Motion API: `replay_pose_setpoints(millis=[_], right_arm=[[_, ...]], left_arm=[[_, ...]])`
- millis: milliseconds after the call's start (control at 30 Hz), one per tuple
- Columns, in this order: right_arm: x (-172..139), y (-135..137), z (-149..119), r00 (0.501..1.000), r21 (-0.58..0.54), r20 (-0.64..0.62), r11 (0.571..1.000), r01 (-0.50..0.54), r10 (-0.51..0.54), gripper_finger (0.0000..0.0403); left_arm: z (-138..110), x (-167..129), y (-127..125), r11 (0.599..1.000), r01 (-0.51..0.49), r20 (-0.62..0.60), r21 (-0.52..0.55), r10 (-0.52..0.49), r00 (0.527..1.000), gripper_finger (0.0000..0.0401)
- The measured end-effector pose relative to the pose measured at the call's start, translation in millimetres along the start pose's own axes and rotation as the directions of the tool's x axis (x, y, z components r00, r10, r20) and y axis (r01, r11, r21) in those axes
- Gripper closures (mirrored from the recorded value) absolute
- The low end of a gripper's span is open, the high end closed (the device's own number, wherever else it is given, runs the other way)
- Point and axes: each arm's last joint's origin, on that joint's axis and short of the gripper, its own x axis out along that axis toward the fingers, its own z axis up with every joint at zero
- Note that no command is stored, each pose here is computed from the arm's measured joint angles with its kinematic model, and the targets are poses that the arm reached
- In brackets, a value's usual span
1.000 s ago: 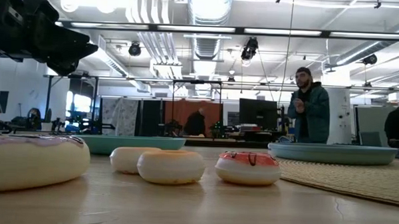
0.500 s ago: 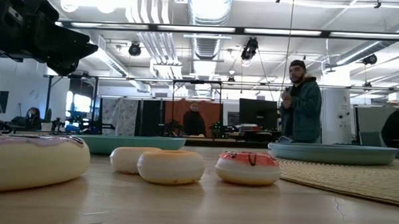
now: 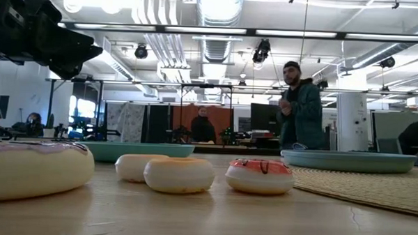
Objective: Pick & Place donuts
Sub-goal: Put the large blue donut on the gray plate
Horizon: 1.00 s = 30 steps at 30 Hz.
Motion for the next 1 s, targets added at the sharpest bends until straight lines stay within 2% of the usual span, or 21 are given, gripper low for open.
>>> replay_pose_setpoints(millis=[200,400,533,667,767,867,933,1000], right_arm=[[13,-9,-5,1.000,0.019,-0.005,1.000,0.003,-0.003,0.0165],[17,-11,-5,1.000,0.101,-0.001,0.995,-0.014,0.015,0.0200],[6,-6,-2,1.000,0.107,0.023,0.994,-0.008,0.006,0.0251],[-21,-9,5,0.988,0.148,0.116,0.985,0.088,-0.105,0.0321],[-43,-26,9,0.965,0.235,0.172,0.960,0.153,-0.196,0.0370],[-62,-52,14,0.942,0.357,0.239,0.923,0.142,-0.237,0.0386],[-70,-76,17,0.925,0.474,0.274,0.874,0.107,-0.262,0.0384],[-73,-105,20,0.904,0.604,0.297,0.794,0.070,-0.306,0.0379]], left_arm=[[0,0,0,1.000,0.000,0.000,0.000,0.000,1.000,0.0284],[0,0,0,1.000,0.000,0.000,0.000,0.000,1.000,0.0284],[0,0,0,1.000,0.000,0.000,0.000,0.000,1.000,0.0284],[0,0,0,1.000,0.000,0.000,0.000,0.000,1.000,0.0284],[0,0,0,1.000,0.000,0.000,0.000,0.000,1.000,0.0284],[0,0,0,1.000,0.000,0.000,0.000,0.000,1.000,0.0284],[0,0,0,1.000,0.000,0.000,0.000,0.000,1.000,0.0284],[0,0,0,1.000,0.000,0.000,0.000,0.000,1.000,0.0284]])
